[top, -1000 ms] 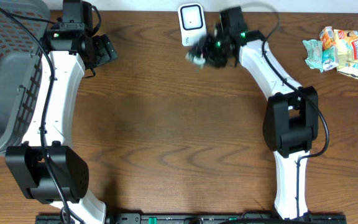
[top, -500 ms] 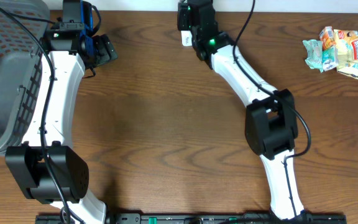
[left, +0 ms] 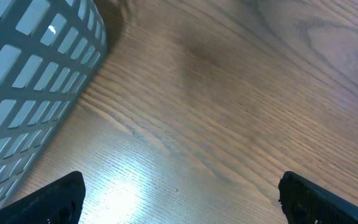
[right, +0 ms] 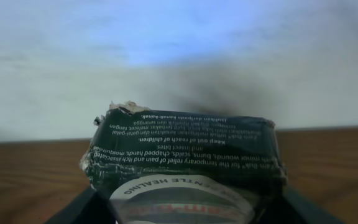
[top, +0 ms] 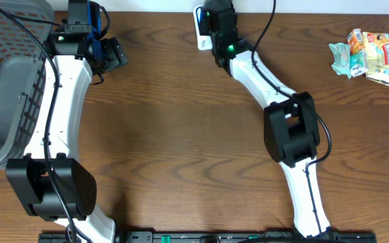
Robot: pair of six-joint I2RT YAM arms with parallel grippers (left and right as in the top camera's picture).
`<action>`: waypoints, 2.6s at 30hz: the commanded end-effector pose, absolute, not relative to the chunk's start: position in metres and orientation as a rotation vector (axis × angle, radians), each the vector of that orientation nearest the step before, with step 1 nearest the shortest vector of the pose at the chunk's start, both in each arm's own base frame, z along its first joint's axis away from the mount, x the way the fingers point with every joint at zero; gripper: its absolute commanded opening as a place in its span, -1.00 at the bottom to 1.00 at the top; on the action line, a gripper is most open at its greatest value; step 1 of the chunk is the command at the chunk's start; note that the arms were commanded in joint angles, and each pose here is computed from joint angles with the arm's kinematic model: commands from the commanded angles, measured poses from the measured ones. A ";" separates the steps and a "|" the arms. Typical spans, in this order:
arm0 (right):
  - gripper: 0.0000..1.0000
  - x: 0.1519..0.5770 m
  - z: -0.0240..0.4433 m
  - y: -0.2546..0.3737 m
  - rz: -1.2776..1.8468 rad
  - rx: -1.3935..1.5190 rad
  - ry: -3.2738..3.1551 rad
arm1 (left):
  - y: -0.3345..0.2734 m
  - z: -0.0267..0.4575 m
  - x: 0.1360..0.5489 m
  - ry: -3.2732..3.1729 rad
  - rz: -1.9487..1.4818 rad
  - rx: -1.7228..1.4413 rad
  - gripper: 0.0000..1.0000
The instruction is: Scan the item barcode
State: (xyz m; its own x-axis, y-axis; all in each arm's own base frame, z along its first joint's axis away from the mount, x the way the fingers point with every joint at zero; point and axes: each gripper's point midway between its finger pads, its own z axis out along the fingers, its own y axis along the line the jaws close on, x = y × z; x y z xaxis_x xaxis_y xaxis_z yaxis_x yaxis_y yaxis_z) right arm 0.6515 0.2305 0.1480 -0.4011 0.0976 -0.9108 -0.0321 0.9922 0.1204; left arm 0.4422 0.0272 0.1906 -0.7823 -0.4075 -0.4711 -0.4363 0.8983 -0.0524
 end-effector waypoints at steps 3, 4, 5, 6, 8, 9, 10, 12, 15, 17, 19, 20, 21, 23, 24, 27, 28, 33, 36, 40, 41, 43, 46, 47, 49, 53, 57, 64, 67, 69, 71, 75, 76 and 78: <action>0.00 0.656 0.203 0.134 -0.004 0.186 1.975 | 0.029 0.190 0.443 2.578 0.100 -0.607 0.96; 0.01 0.653 0.206 0.114 -0.035 0.211 1.995 | 0.029 0.190 0.443 2.578 0.099 -0.607 0.96; 0.04 0.651 0.208 0.099 -0.059 0.232 2.010 | 0.029 0.191 0.443 2.577 0.099 -0.607 0.96; 0.07 0.646 0.209 0.077 -0.094 0.261 2.035 | 0.029 0.191 0.443 2.577 0.099 -0.607 0.96; 0.08 0.637 0.209 0.038 -0.150 0.313 2.083 | 0.029 0.191 0.443 2.577 0.099 -0.607 0.96; 0.08 0.631 0.207 0.016 -0.181 0.345 2.109 | 0.029 0.190 0.443 2.578 0.099 -0.607 0.96; 0.07 0.626 0.205 -0.006 -0.210 0.377 2.132 | 0.029 0.190 0.443 2.578 0.099 -0.607 0.96; 0.08 0.615 0.196 -0.046 -0.266 0.437 2.177 | 0.029 0.190 0.443 2.578 0.099 -0.607 0.96; 0.26 0.599 0.181 -0.093 -0.332 0.514 2.237 | 0.029 0.191 0.443 2.577 0.099 -0.607 0.96; 0.38 0.588 0.173 -0.121 -0.366 0.569 2.268 | 0.029 0.191 0.443 2.577 0.099 -0.607 0.96; 0.53 0.580 0.166 -0.140 -0.383 0.611 2.286 | 0.029 0.191 0.443 2.577 0.099 -0.607 0.96; 0.63 0.577 0.164 -0.147 -0.383 0.645 2.287 | 0.029 0.190 0.443 2.578 0.100 -0.607 0.96; 0.75 0.574 0.162 -0.153 -0.377 0.680 2.288 | 0.029 0.190 0.443 2.578 0.099 -0.607 0.96; 0.99 0.570 0.156 -0.159 -0.353 0.702 2.303 | 0.029 0.190 0.443 2.578 0.100 -0.606 0.96; 0.98 0.570 0.155 -0.159 -0.342 0.702 2.310 | 0.029 0.190 0.443 2.578 0.099 -0.607 0.96; 0.99 0.570 0.153 -0.152 -0.305 0.697 2.325 | 0.029 0.191 0.443 2.577 0.099 -0.607 0.96; 0.99 0.569 0.155 -0.149 -0.291 0.690 2.331 | 0.029 0.190 0.443 2.578 0.099 -0.607 0.96; 0.99 0.551 0.180 -0.130 -0.224 0.659 2.376 | 0.029 0.190 0.443 2.578 0.099 -0.607 0.96; 0.99 0.531 0.211 -0.116 -0.168 0.639 2.387 | 0.029 0.190 0.443 2.578 0.099 -0.606 0.96; 0.98 0.489 0.253 -0.095 -0.107 0.654 2.410 | 0.029 0.191 0.443 2.577 0.099 -0.607 0.96; 0.99 0.477 0.262 -0.091 -0.101 0.674 2.412 | 0.029 0.190 0.443 2.578 0.099 -0.607 0.96; 0.99 0.455 0.283 -0.082 -0.099 0.702 2.391 | 0.029 0.191 0.443 2.577 0.099 -0.607 0.96; 0.98 0.437 0.302 -0.061 -0.072 0.656 2.366 | 0.029 0.190 0.443 2.578 0.099 -0.607 0.96; 0.99 0.428 0.307 -0.051 -0.089 0.626 2.354 | 0.029 0.191 0.443 2.577 0.100 -0.607 0.96; 0.99 0.413 0.310 -0.036 -0.157 0.563 2.326 | 0.029 0.190 0.443 2.578 0.100 -0.607 0.96; 0.98 0.378 0.306 -0.006 -0.321 0.425 2.225 | 0.029 0.191 0.443 2.577 0.099 -0.607 0.96; 0.99 0.348 0.284 0.034 -0.296 0.175 2.276 | 0.029 0.191 0.443 2.577 0.099 -0.607 0.96; 0.98 0.308 0.234 0.105 -0.019 -0.113 2.464 | 0.029 0.191 0.443 2.577 0.099 -0.607 0.96; 0.99 0.297 0.220 0.123 0.105 -0.176 2.523 | 0.029 0.191 0.443 2.577 0.099 -0.607 0.96; 0.99 0.294 0.216 0.126 0.123 -0.185 2.537 | 0.029 0.190 0.443 2.578 0.099 -0.607 0.96; 0.98 0.291 0.213 0.124 0.114 -0.189 2.556 | 0.029 0.191 0.443 2.577 0.099 -0.607 0.96; 0.98 0.287 0.210 0.122 0.105 -0.192 2.573 | 0.029 0.191 0.443 2.577 0.099 -0.607 0.96; 0.98 0.284 0.208 0.120 0.096 -0.193 2.588 | 0.029 0.191 0.443 2.577 0.099 -0.607 0.96; 0.99 0.280 0.204 0.112 0.064 -0.140 2.619 | 0.029 0.191 0.443 2.577 0.099 -0.607 0.96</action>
State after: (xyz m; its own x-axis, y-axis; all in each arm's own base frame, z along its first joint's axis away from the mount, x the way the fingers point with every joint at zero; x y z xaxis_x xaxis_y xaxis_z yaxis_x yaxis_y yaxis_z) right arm 0.2870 0.1165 0.2072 -0.8494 -0.1023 -0.5178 -0.1329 0.9909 0.0221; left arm 0.4422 0.0272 0.1906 -0.7823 -0.4075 -0.4711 -0.4363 0.8983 -0.0524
